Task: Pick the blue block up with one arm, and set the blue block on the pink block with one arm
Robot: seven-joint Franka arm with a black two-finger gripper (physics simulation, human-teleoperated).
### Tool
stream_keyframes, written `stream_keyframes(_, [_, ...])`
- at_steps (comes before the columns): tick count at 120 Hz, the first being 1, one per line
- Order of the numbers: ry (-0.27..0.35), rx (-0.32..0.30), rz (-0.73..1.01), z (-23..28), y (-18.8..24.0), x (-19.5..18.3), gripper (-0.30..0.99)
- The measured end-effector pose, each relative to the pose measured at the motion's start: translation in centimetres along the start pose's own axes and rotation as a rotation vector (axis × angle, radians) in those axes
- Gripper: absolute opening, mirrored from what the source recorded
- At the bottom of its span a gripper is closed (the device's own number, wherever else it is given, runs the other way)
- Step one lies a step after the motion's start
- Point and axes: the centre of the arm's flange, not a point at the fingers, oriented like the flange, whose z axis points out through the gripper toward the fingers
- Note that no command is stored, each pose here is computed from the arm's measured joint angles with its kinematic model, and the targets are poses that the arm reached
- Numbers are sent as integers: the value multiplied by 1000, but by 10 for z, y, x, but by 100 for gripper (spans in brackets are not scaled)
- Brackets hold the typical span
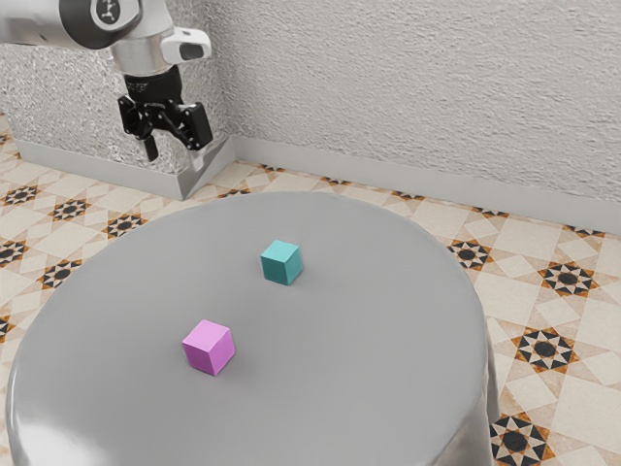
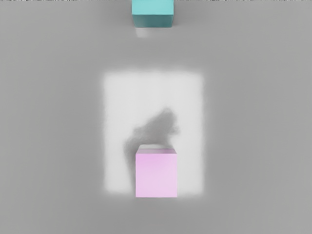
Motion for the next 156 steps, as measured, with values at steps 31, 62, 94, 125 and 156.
stream_keyframes(31, [181, -25, -258, -100, -169, 25, 68])
stream_keyframes(62, [375, -55, -123, -228, -118, -78, 67])
stream_keyframes(94, [43, 53, -64, -42, -101, 67, 67])
stream_keyframes(125, [-67, 85, -28, 90, -105, 126, 67])
stream_keyframes(156, [-37, 80, 21, 170, -94, 179, 67])
